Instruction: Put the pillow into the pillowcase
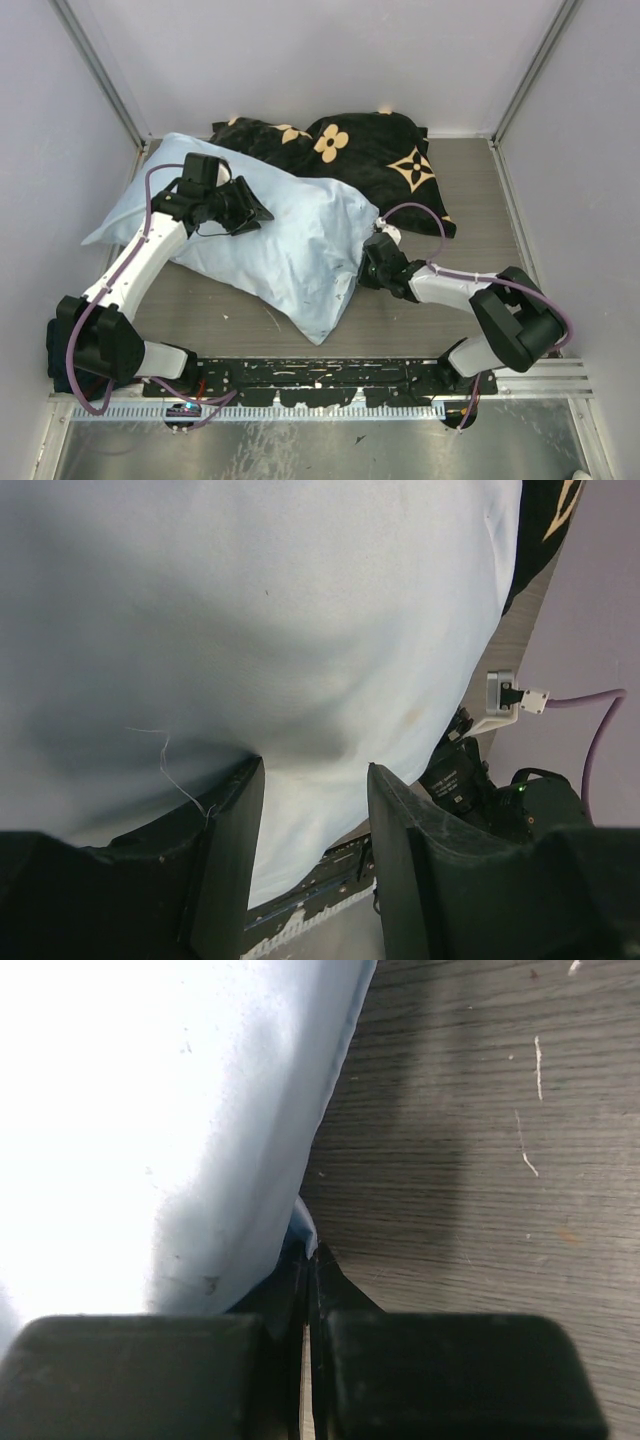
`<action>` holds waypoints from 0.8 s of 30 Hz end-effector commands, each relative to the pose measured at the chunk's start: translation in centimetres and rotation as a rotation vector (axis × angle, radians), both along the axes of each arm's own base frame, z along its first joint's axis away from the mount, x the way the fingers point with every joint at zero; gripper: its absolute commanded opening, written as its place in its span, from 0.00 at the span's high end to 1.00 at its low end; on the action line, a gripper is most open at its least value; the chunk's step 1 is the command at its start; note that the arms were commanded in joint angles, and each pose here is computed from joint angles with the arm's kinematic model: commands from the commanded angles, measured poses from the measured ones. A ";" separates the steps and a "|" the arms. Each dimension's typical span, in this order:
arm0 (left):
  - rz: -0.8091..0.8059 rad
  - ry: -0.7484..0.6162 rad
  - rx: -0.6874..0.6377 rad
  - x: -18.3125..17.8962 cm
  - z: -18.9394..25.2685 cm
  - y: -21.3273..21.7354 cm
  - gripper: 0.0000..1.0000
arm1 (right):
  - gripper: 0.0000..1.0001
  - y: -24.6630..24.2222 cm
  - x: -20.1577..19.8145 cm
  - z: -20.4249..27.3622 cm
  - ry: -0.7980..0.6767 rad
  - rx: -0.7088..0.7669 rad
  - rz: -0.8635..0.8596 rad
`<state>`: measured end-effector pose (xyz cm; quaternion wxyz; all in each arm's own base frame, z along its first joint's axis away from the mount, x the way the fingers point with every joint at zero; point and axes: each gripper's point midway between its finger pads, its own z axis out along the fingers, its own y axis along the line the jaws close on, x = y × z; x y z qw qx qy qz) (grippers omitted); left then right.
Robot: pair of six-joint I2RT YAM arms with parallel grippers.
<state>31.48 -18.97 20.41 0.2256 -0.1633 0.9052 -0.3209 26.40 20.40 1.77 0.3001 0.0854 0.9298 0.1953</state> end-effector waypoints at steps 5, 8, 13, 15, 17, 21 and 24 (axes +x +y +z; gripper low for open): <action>-0.020 -0.027 -0.010 -0.5 0.6 -0.1 0.46 | 0.99 -1.5 0.8 0.2 0.003 -0.111 -0.040; -0.020 -0.035 -0.005 -0.5 0.7 0.0 0.46 | 0.78 -2.3 0.3 1.5 0.002 -0.118 -0.069; -0.020 -0.039 -0.010 -0.5 0.7 0.1 0.46 | 0.56 -4.7 -0.3 5.6 -0.066 -0.138 -0.146; -0.021 -0.039 -0.016 -0.5 0.6 0.0 0.46 | 0.56 -5.2 -0.3 8.1 -0.121 -0.114 -0.161; -0.021 -0.041 -0.020 -0.6 0.6 0.0 0.46 | 0.62 -4.7 -0.3 10.1 -0.158 -0.072 -0.141; -0.016 -0.044 -0.025 -0.7 0.5 0.1 0.46 | 0.65 -3.4 0.1 12.3 -0.180 -0.016 -0.108; -0.010 -0.048 -0.026 -0.7 0.6 0.3 0.46 | 0.66 -3.8 0.3 12.9 -0.153 -0.051 -0.130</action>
